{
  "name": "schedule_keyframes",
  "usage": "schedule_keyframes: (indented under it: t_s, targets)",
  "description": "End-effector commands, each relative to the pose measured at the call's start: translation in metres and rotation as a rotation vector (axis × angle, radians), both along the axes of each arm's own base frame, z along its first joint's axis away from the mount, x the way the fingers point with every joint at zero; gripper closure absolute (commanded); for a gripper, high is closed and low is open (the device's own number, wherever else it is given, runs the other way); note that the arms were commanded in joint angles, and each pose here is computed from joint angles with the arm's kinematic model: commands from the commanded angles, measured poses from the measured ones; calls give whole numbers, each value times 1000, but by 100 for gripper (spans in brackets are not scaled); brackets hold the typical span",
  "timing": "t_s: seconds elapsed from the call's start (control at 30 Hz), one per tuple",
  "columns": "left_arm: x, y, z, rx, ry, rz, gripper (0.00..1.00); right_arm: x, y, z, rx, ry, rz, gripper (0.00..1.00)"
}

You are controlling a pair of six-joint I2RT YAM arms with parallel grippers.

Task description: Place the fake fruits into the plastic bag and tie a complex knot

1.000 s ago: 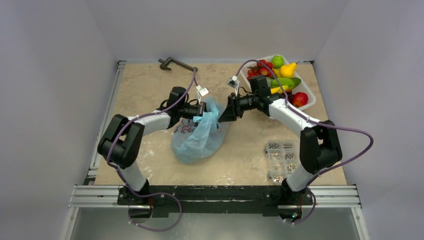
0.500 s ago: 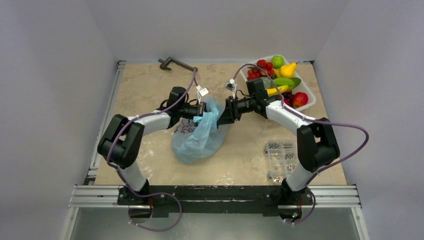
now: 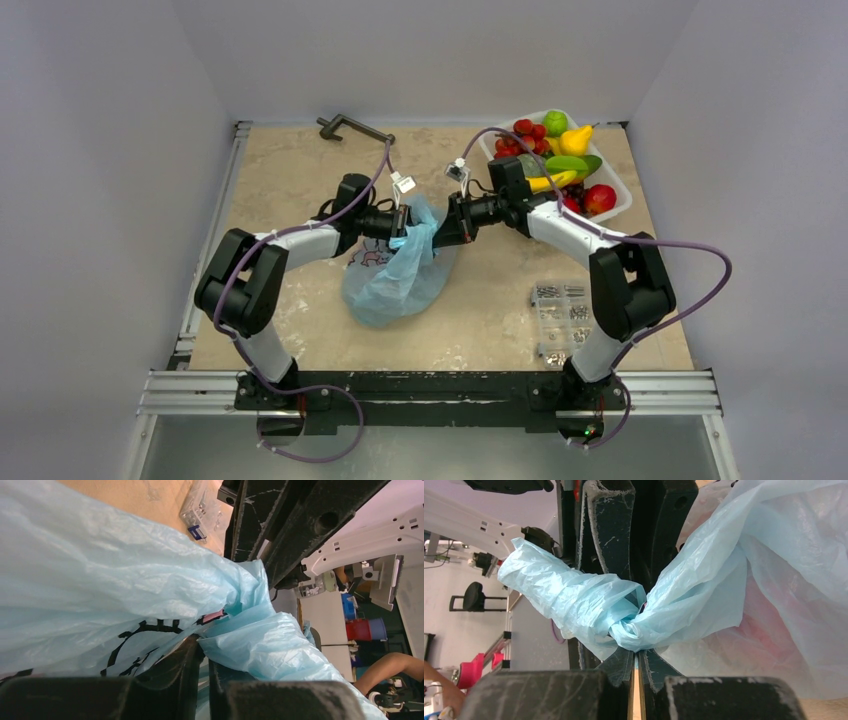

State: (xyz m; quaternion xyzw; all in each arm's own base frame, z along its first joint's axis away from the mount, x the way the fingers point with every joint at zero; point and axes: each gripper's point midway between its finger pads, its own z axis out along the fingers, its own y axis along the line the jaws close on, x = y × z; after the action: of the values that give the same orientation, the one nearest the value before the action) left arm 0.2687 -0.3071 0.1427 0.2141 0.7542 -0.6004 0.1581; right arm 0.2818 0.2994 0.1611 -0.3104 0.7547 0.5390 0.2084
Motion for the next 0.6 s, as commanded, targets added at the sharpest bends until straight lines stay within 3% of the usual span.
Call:
schedule_keyframes:
  t_s: [0.0,0.27,0.43,0.57]
  targets:
    - [1,5,16,-24,-99,-8,82,-4,1,18,22,-63,47,100]
    - [-8,14,16,-2,-152,-15,74,-4,-1,18,14,-74,49,100]
    - [-1,6,23,-39,-164,-2,100,-7,0,21,25,-65,61,99]
    - [3,3,24,-47,-154,9,100,-12,-3,22,22,-66,84,66]
